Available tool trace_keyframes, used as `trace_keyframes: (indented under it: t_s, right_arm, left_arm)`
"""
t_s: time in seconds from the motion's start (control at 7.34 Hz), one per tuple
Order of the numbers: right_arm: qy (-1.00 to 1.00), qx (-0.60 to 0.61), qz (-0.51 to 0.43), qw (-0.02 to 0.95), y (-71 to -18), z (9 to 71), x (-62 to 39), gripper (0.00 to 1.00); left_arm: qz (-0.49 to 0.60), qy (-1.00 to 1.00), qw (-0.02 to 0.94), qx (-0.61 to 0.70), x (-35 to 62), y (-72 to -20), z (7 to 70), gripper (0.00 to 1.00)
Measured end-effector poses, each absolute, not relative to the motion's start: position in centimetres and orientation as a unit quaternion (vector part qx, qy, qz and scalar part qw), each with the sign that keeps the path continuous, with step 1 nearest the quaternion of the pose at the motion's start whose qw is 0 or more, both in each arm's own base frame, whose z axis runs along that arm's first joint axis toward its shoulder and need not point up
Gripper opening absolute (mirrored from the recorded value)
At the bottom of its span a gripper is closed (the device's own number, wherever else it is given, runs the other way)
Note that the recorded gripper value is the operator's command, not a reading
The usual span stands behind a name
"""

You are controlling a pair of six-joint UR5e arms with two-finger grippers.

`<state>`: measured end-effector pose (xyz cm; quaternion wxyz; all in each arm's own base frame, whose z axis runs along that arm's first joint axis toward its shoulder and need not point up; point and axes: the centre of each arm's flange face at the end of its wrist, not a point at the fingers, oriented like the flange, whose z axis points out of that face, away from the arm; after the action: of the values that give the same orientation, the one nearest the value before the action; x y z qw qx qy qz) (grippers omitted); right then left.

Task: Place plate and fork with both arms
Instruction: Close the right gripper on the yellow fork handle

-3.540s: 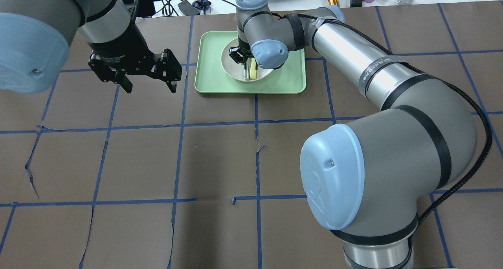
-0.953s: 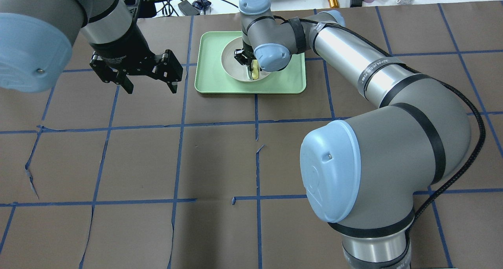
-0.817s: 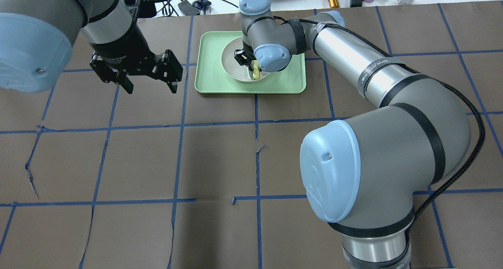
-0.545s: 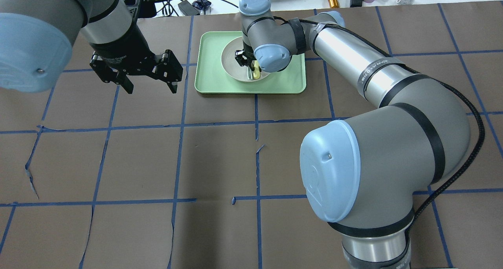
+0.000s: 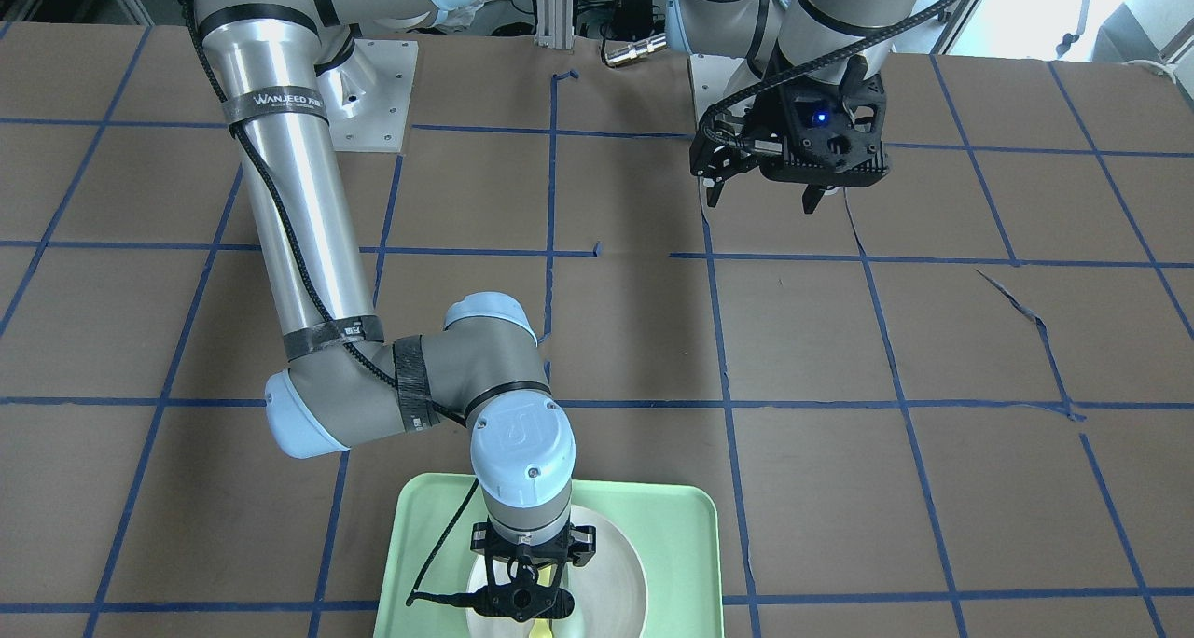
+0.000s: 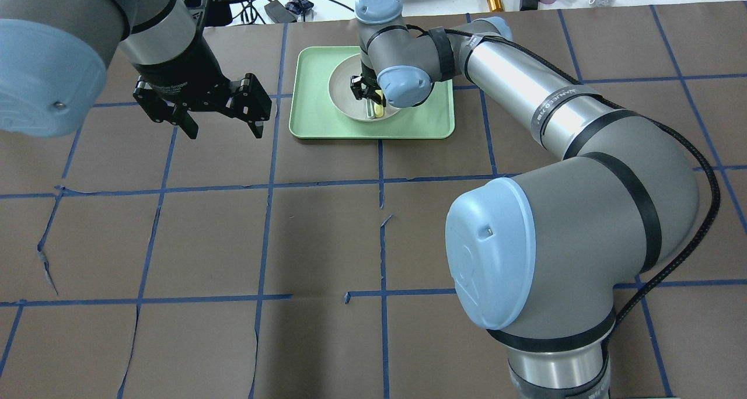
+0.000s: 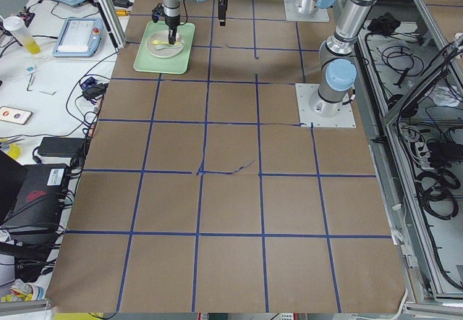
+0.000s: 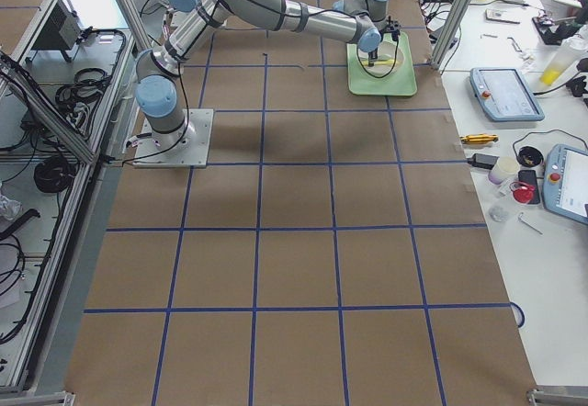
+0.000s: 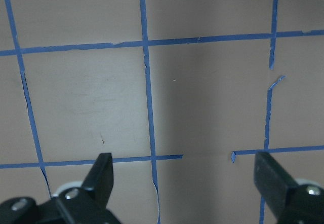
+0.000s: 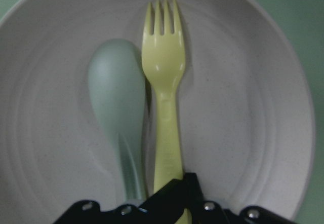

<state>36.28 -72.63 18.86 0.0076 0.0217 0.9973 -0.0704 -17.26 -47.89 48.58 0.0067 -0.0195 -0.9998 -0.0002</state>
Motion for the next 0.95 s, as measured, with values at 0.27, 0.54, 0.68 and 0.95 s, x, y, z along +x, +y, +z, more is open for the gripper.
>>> trace_keyframes:
  t_s: [0.27, 0.54, 0.68, 0.95]
  right_arm:
    - [0.997, 0.021, -0.071, 0.012, -72.64, 19.10, 36.36, 0.53]
    - [0.997, 0.021, -0.071, 0.014, -72.67, 19.23, 36.42, 0.55]
    - [0.997, 0.021, -0.072, 0.015, -72.72, 19.25, 36.45, 0.55]
    - [0.997, 0.022, -0.076, 0.017, -72.95, 19.53, 36.52, 0.56]
  left_arm:
    - [0.000, -1.000, 0.007, -0.020, -17.26, -47.88, 48.59, 1.00]
    - [0.000, -1.000, 0.007, -0.020, -17.25, -47.85, 48.64, 1.00]
    - [0.001, -1.000, 0.007, -0.020, -17.25, -47.84, 48.65, 1.00]
    - [0.001, -1.000, 0.007, -0.020, -17.25, -47.83, 48.66, 1.00]
